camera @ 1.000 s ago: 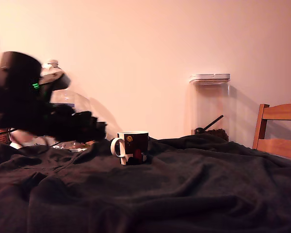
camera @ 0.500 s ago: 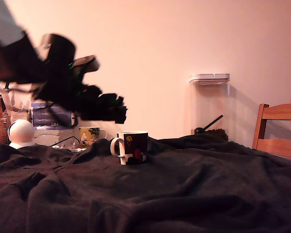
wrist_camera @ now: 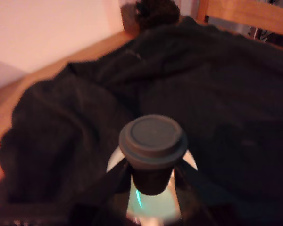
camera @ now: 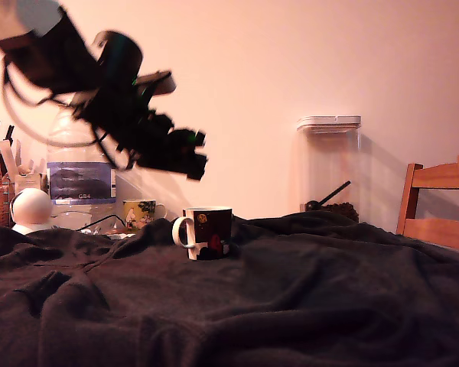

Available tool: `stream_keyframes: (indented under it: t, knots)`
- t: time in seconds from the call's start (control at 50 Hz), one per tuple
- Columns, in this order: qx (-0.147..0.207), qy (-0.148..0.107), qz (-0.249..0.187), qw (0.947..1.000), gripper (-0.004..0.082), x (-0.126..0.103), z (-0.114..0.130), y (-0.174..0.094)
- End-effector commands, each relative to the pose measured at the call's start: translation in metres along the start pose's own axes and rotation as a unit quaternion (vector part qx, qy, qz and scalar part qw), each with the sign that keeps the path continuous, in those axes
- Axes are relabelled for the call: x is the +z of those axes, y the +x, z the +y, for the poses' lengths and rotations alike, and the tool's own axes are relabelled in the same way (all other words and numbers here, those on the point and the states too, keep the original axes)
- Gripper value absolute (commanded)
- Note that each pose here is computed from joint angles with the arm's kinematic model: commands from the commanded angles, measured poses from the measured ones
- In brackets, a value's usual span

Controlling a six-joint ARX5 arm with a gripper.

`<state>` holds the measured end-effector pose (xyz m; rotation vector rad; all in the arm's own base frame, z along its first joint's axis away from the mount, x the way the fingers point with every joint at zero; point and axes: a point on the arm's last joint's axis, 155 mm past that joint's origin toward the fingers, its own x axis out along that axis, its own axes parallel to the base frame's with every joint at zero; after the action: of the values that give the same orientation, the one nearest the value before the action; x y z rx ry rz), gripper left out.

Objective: Pick up the coffee capsules from the table one by one and drop them inside the nearest coffee cup

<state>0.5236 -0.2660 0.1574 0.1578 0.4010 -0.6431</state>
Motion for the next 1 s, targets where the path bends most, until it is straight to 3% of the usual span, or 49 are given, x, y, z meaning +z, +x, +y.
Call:
stream_keyframes:
  t: [0.0, 0.46, 0.98]
  knots:
    - [-0.006, 0.001, 0.028, 0.9996, 0.0198, -0.02, -0.001, 0.016]
    - [-0.023, 0.003, 0.132, 0.991, 0.0198, -0.046, 0.001, 0.038]
    - [-0.03, 0.005, 0.168, 0.9854, 0.0198, -0.063, -0.001, 0.036]
